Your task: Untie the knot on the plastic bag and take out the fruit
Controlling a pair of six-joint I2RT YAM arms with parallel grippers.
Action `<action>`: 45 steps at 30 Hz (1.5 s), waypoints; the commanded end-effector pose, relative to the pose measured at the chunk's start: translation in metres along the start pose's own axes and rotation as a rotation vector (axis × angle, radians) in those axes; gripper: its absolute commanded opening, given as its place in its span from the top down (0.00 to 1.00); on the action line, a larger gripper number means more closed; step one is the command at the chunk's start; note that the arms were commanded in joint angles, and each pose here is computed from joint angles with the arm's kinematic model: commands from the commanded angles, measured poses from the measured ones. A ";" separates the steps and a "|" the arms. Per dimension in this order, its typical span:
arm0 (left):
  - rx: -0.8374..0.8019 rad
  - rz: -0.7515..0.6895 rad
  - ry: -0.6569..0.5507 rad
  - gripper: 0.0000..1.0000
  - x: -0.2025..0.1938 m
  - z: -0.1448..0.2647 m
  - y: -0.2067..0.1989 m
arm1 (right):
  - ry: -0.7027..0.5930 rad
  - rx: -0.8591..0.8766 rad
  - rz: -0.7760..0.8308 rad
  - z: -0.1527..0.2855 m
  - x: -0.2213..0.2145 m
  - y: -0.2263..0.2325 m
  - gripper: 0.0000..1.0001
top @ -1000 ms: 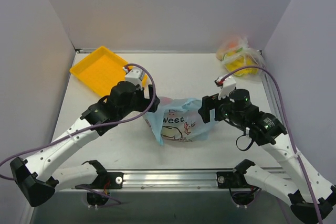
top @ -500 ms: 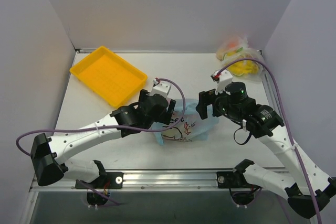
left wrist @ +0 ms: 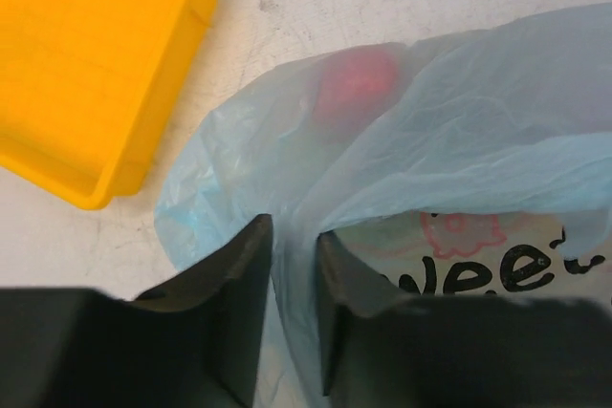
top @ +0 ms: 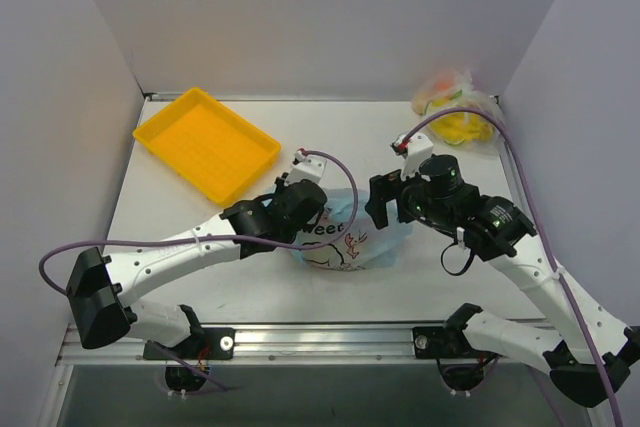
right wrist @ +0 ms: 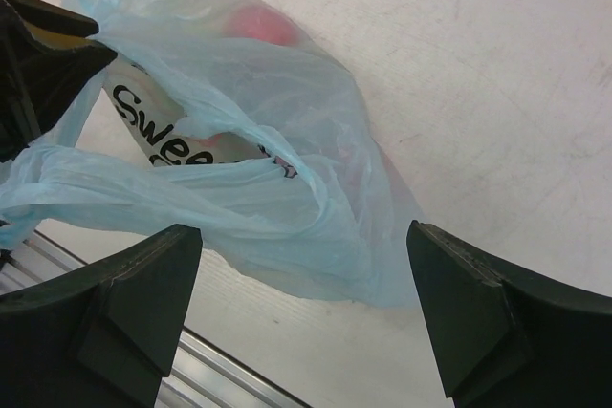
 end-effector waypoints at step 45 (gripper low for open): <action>-0.531 0.406 -0.151 1.00 0.139 0.048 0.032 | -0.163 -0.131 -0.100 0.031 0.044 -0.049 0.04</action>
Point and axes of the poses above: each gripper's point midway between its finger pads, its own z axis back along the fingers, its own y axis along the line the jaws close on, x = y × z, the point moved 3 cm from there along z, back along the fingers, and after that the axes turned 1 degree about -z, right-handed, at the moved point
